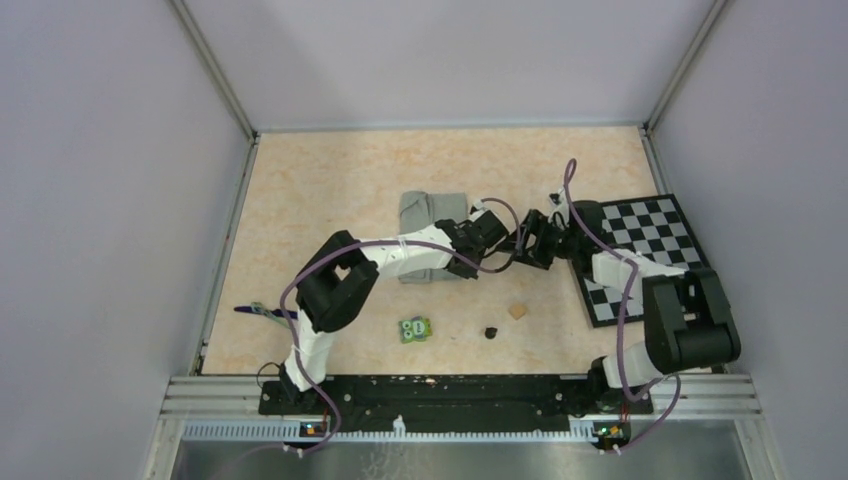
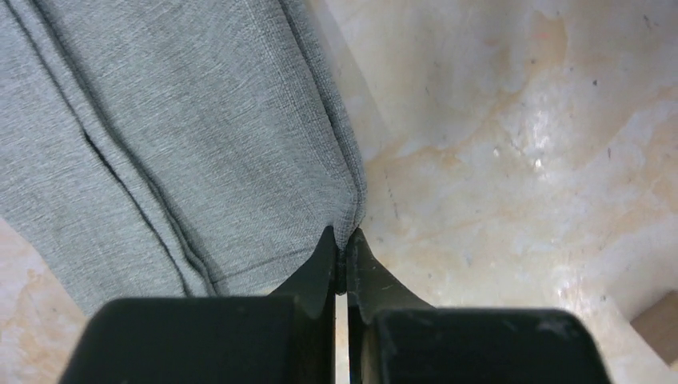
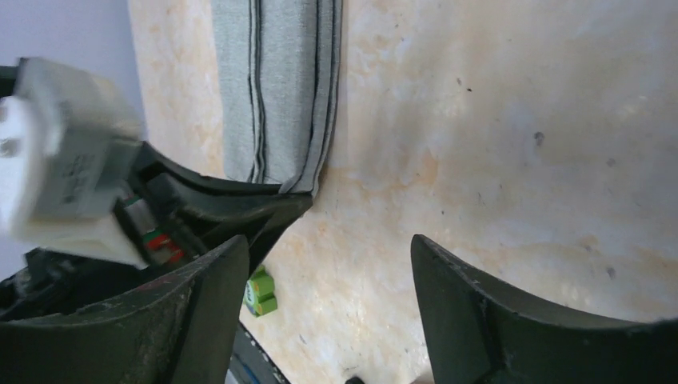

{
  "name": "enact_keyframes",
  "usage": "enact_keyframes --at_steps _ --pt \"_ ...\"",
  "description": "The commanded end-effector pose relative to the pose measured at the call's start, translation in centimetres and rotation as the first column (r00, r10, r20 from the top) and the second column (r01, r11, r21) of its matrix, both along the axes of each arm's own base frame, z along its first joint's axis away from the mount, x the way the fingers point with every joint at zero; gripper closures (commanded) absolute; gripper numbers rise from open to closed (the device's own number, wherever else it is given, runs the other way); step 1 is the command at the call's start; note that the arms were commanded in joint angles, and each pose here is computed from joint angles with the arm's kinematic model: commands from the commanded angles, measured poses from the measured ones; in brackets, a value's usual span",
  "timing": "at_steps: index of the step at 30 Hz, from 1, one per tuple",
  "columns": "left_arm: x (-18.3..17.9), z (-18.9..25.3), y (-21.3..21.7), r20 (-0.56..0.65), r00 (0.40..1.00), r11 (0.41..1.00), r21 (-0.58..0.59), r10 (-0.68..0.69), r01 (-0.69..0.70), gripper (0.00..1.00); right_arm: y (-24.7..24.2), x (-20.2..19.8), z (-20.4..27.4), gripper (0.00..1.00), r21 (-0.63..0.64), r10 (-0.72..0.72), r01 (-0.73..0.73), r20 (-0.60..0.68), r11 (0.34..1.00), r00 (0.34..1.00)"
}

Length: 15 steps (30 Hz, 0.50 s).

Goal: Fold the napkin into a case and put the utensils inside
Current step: Pick up the 2/3-rectangle-folded napkin at the center of the board.

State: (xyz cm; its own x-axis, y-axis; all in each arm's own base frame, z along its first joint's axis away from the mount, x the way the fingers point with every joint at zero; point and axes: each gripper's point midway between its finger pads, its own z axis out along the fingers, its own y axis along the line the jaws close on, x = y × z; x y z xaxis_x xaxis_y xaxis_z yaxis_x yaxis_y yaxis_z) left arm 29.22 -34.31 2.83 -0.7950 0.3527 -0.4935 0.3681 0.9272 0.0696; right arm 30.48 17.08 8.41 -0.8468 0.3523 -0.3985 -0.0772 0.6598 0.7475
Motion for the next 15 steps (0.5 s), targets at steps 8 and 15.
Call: enact_keyframes --at_steps 8,15 --pt "-0.5 7.3 1.1 0.052 0.998 0.975 -0.213 -0.046 0.056 1.00 7.5 4.7 0.5 0.20 0.384 0.021 0.006 -0.065 0.923 0.998" --pt "-0.7 6.7 1.6 0.028 0.998 0.972 -0.229 -0.051 0.056 1.00 9.0 7.2 0.3 0.19 0.427 -0.077 0.114 -0.101 0.897 0.992"
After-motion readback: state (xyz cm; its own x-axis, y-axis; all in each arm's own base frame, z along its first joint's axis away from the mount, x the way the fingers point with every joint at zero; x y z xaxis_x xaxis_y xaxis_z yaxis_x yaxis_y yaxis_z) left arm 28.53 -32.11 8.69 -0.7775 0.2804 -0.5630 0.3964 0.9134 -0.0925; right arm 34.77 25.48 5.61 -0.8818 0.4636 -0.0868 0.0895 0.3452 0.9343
